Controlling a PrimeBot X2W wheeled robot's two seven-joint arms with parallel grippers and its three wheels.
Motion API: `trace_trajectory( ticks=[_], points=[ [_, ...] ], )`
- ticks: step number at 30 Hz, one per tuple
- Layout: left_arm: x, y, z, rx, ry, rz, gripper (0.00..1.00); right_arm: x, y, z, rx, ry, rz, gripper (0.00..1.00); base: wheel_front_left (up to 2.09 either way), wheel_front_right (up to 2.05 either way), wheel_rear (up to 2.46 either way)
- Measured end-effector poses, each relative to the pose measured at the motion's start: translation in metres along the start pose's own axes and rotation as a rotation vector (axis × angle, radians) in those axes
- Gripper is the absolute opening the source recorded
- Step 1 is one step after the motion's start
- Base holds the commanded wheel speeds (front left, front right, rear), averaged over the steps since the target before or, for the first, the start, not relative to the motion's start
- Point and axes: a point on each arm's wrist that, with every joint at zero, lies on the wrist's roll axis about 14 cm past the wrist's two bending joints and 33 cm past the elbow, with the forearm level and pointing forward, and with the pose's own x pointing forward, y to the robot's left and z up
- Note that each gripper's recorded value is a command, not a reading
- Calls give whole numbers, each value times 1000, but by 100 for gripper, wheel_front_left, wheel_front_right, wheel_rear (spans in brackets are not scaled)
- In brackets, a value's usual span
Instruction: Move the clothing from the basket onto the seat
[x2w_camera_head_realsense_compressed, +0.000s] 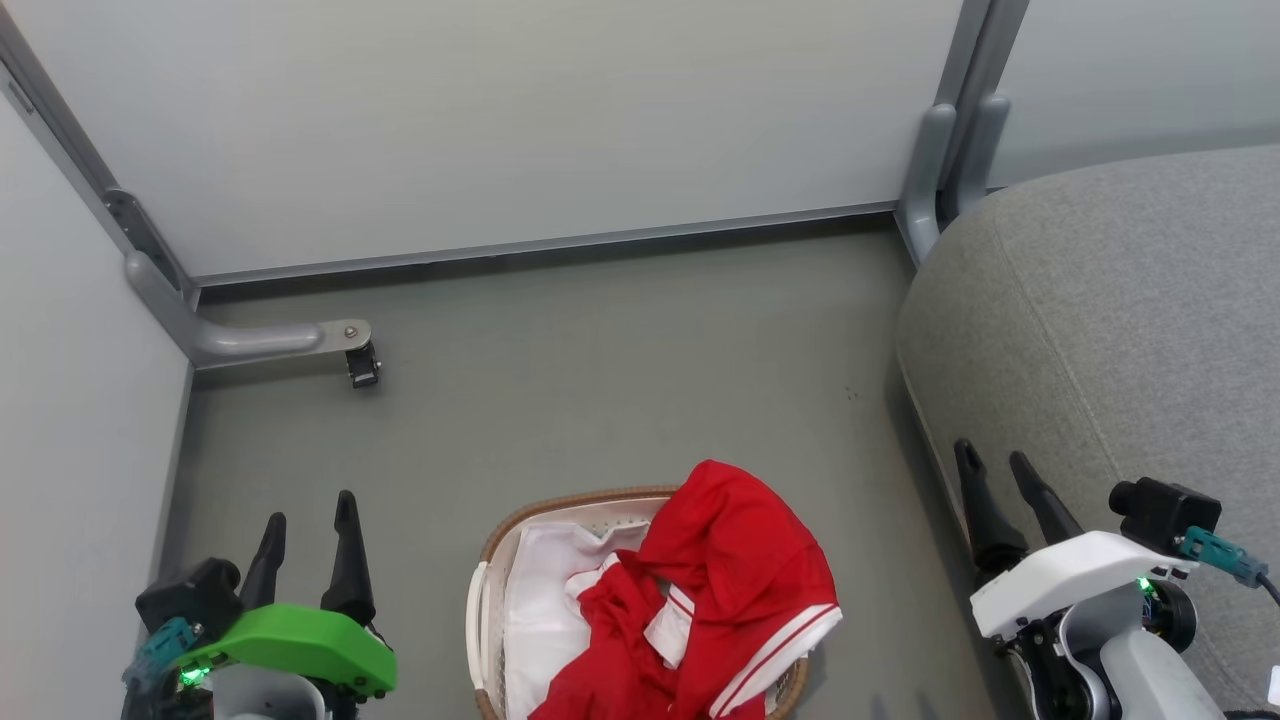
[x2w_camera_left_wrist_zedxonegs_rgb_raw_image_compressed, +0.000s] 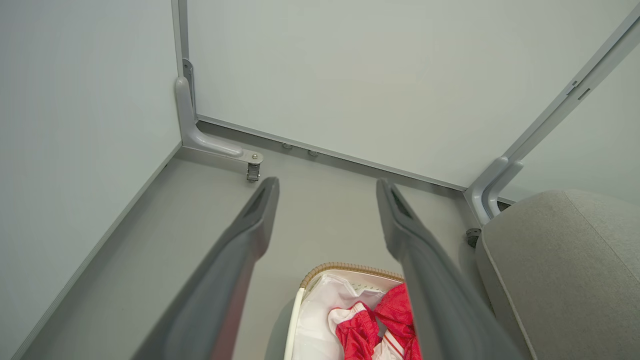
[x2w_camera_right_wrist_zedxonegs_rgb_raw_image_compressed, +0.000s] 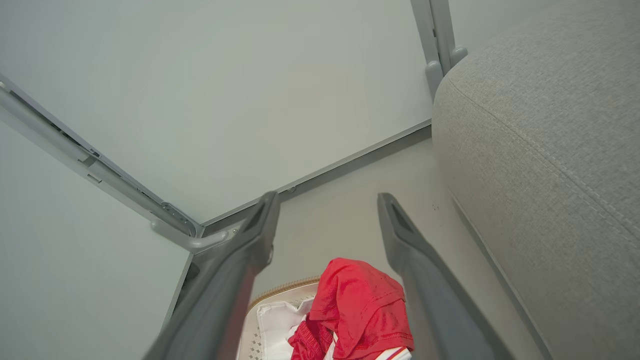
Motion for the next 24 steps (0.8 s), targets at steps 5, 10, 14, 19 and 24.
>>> trace_trajectory(
  ticks=[5,10,14,19,24],
  points=[
    [-1,2,-3,73,5,0,100,0,1,-3,-66,7,10,100,0,0,0],
    [-2,0,-6,126,8,-5,100,-1,3,-9,-133,25,23,100,0,0,0],
    [-3,1,-9,157,10,-1,100,-2,2,-12,-186,35,27,100,0,0,0],
    [-4,0,-9,208,3,-7,100,-2,3,-13,-246,36,38,100,0,0,0],
    [-4,1,-7,240,-9,-2,100,-2,3,-13,-302,33,43,100,0,0,0]
  ],
)
